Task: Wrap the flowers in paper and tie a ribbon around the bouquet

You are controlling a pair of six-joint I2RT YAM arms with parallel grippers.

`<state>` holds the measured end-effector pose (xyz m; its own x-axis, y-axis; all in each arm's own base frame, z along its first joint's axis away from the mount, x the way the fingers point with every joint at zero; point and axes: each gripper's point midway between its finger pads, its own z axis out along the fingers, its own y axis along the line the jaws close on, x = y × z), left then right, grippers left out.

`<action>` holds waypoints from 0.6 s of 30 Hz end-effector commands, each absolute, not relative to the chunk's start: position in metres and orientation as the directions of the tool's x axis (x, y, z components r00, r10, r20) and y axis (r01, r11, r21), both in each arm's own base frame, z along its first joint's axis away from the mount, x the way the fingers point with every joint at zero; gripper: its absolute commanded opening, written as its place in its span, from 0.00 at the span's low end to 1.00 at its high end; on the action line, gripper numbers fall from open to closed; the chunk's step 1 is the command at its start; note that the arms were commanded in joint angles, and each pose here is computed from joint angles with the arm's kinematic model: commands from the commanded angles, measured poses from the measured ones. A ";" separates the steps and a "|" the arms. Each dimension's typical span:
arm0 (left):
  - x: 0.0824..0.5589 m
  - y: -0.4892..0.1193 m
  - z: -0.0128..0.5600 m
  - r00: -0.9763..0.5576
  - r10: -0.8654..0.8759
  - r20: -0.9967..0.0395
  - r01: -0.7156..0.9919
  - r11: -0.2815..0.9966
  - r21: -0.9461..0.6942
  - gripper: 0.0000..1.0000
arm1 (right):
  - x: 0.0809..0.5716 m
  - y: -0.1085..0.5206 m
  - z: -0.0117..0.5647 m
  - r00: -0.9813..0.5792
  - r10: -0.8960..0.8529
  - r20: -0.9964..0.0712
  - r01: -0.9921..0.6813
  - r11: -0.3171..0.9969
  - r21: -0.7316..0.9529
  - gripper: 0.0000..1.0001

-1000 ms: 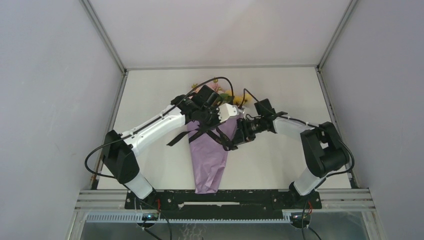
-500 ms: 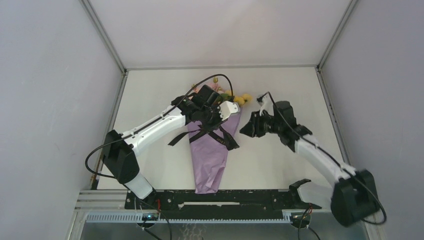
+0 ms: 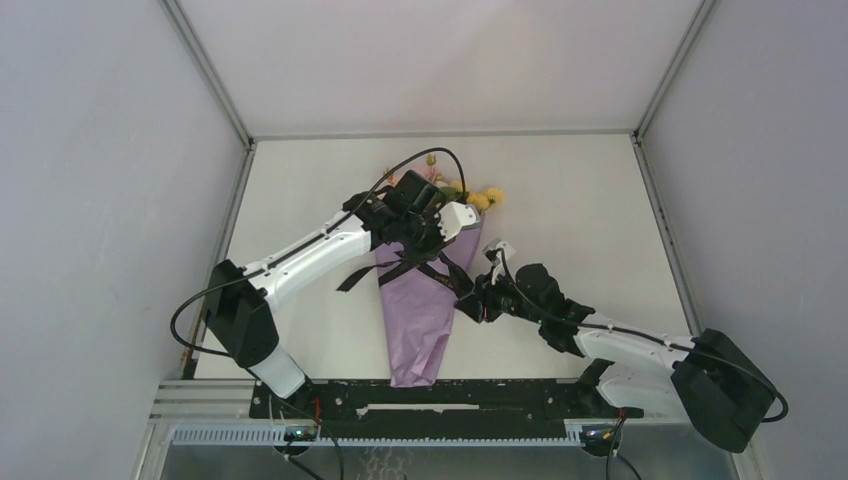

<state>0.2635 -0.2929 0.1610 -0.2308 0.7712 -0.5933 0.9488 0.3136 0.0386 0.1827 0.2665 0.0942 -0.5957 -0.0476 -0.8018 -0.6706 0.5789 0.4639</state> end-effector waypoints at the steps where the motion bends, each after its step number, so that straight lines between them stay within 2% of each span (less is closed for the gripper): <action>1: 0.259 -0.293 0.171 -0.221 0.744 -0.630 0.950 0.310 0.034 0.00 | 0.216 0.277 0.133 -0.494 0.084 -0.865 -0.663 0.607 0.438 0.44; 18: 0.260 -0.297 0.170 -0.228 0.749 -0.622 0.952 0.304 0.018 0.00 | 0.252 0.252 0.134 -0.433 0.081 -0.898 -0.601 0.717 0.354 0.52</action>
